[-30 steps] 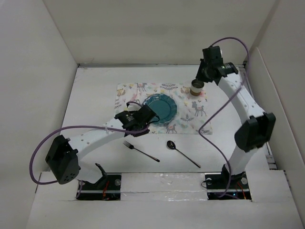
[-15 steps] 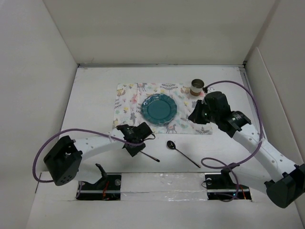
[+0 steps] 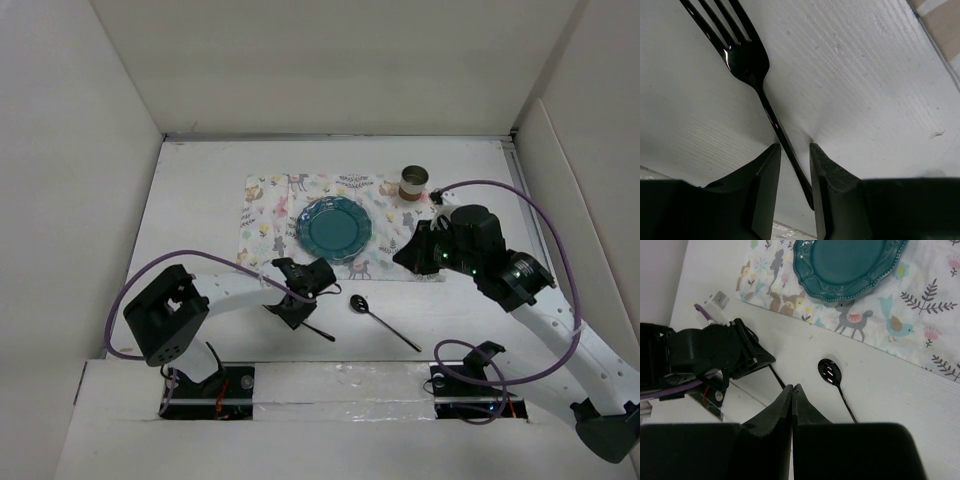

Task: Set the dinner table for one person

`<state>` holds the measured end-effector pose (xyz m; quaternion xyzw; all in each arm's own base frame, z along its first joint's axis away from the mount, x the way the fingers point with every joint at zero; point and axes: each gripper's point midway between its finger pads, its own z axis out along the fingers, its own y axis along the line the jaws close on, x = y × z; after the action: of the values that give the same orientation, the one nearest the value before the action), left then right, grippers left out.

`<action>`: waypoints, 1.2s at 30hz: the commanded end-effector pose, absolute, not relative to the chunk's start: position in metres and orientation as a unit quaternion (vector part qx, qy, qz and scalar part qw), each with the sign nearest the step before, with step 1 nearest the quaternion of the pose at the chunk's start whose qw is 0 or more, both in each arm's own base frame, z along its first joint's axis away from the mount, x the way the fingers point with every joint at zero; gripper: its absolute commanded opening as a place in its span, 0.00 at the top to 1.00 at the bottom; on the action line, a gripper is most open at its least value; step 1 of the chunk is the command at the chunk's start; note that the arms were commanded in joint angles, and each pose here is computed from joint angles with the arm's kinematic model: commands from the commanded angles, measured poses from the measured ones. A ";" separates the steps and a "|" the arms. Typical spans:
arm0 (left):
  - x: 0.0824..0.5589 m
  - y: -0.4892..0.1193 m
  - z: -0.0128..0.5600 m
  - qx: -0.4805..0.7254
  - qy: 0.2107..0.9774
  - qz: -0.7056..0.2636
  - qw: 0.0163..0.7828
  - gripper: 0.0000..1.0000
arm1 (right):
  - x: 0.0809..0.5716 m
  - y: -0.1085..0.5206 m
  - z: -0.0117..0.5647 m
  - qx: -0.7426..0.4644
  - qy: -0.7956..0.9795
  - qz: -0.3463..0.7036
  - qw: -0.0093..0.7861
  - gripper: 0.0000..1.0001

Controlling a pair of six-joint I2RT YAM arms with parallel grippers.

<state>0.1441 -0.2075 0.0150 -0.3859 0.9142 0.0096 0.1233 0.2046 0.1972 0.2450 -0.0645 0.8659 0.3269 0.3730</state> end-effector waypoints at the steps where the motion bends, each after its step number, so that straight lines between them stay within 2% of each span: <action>1: 0.134 -0.184 -0.001 -0.422 0.895 0.062 0.132 0.74 | 0.194 0.201 0.253 -0.090 0.860 0.336 0.373 0.95; 11: 0.115 -0.165 -0.008 -0.412 0.894 0.116 0.132 0.75 | 0.194 0.200 0.254 -0.089 0.862 0.326 0.379 0.95; 36: 0.131 -0.129 -0.020 -0.398 0.892 0.156 0.149 0.75 | 0.210 0.201 0.245 -0.081 0.873 0.307 0.371 0.96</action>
<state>0.1350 -0.1977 0.0072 -0.4151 0.9051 0.0247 0.0889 0.2033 0.2007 0.2244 -0.0750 0.8860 0.3022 0.3436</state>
